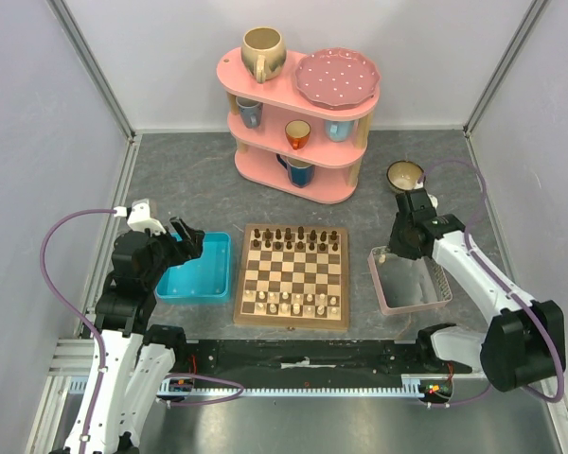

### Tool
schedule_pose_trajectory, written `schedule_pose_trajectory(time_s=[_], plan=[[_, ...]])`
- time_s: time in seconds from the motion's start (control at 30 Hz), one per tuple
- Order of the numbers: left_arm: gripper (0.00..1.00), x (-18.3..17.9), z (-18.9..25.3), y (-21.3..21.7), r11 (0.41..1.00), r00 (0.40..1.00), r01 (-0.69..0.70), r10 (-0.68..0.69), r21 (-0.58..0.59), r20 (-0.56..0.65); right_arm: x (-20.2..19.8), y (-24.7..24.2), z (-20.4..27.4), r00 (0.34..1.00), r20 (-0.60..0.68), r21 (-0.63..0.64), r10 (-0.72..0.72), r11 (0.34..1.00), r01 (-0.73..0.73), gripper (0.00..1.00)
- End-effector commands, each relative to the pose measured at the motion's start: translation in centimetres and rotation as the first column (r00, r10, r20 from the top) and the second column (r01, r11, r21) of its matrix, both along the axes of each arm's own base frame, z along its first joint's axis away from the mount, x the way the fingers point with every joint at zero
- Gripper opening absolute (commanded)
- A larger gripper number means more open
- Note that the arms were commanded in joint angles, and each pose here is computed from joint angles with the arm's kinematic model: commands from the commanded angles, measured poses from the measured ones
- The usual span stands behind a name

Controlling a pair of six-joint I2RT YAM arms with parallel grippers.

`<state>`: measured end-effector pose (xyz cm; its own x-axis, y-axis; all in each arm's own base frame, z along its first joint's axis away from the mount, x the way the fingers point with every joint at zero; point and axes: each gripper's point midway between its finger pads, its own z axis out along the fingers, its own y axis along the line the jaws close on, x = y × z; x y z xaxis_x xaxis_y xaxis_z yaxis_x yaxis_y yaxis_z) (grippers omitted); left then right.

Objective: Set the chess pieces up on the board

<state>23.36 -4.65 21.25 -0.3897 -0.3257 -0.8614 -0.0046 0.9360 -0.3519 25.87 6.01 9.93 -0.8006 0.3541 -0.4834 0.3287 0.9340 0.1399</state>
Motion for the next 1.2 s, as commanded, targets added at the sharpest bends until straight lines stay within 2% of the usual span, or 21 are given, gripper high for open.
schedule_pose_trajectory(time_s=[0.0,0.6,1.17], plan=[[0.83,0.5,1.0,-0.1,0.999,0.998,0.023,-0.024,0.024,0.055,0.3,0.8,-1.6,0.998,-0.02,0.027,0.063,0.998,-0.063,0.38],[0.83,0.6,0.9,-0.1,0.999,0.999,0.021,-0.022,0.028,0.048,1.4,1.2,-4.9,0.997,0.003,0.078,0.083,0.993,-0.083,0.39],[0.83,0.7,0.9,0.0,0.999,0.999,0.019,-0.02,0.031,0.047,1.5,1.1,-6.6,0.996,-0.025,0.09,0.083,0.993,-0.081,0.34]])
